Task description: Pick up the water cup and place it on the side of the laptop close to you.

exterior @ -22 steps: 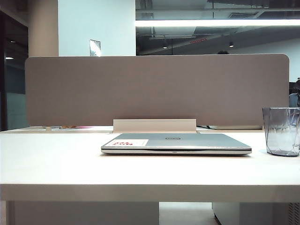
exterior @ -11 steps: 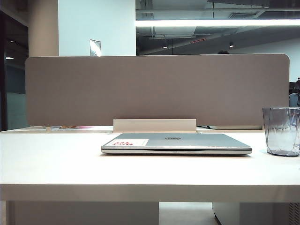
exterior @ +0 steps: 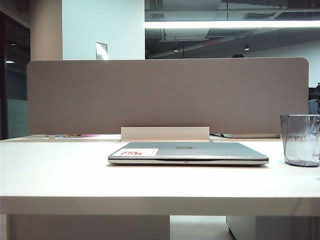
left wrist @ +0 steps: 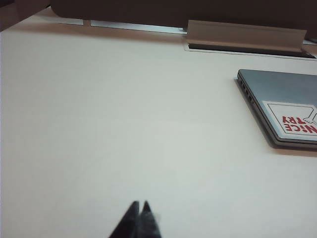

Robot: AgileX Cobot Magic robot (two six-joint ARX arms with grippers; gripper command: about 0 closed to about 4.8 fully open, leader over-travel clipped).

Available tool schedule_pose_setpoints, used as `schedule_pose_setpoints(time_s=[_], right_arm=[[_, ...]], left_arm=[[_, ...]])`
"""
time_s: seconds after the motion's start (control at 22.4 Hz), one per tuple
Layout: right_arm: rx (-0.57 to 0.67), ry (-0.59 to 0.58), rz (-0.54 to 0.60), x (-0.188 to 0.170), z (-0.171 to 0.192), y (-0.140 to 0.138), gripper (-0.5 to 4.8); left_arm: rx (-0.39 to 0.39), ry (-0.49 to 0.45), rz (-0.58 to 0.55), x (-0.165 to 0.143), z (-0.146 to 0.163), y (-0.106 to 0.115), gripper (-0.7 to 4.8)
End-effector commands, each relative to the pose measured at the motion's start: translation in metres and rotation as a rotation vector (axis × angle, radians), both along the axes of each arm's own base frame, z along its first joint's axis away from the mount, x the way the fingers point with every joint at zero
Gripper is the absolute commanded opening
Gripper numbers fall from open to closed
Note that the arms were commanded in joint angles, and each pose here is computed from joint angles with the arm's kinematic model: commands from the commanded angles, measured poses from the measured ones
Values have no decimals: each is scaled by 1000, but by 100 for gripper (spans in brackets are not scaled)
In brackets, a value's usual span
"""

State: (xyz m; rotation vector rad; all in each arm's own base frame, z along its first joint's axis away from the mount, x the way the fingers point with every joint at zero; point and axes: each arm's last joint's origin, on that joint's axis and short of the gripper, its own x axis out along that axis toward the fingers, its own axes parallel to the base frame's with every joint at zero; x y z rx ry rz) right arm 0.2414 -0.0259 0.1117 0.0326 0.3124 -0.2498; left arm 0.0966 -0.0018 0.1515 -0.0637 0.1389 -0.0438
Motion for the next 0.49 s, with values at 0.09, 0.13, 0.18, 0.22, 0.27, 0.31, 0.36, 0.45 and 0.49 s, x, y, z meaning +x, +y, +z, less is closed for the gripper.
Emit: schedule_pose_setpoints(time_s=[0.09,0.13,0.18,0.22,0.27,0.31,0.36,0.45,0.49], right_arm=[[-8,-62,-12,11,0,-2,238],[-8,-63,-12,13,0,-2,238],[-9,-65,-12,18,-1,-2,238],[-9,-70,-12,20,0,-3,238],[-10,-73,-12,23,0,-3,238],[-10,-79,-14,25,2,-4,238],[-11,-85,-16,27,3,-4,237],[-14,-104,-18,33,7,-5,211],[-18,-107,-19,34,8,-6,198]], left_arm=[[-4,-6,-6,0,1,0,-3],[-4,-6,-6,0,1,0,-3],[-4,-6,-6,0,1,0,-3],[-4,-6,-6,0,1,0,-3],[-4,-7,-6,0,1,0,-3],[-4,-6,-6,0,1,0,-3],[-4,-6,-6,0,1,0,-3],[-4,-6,-6,0,1,0,-3],[-4,-4,-6,0,1,0,-3]])
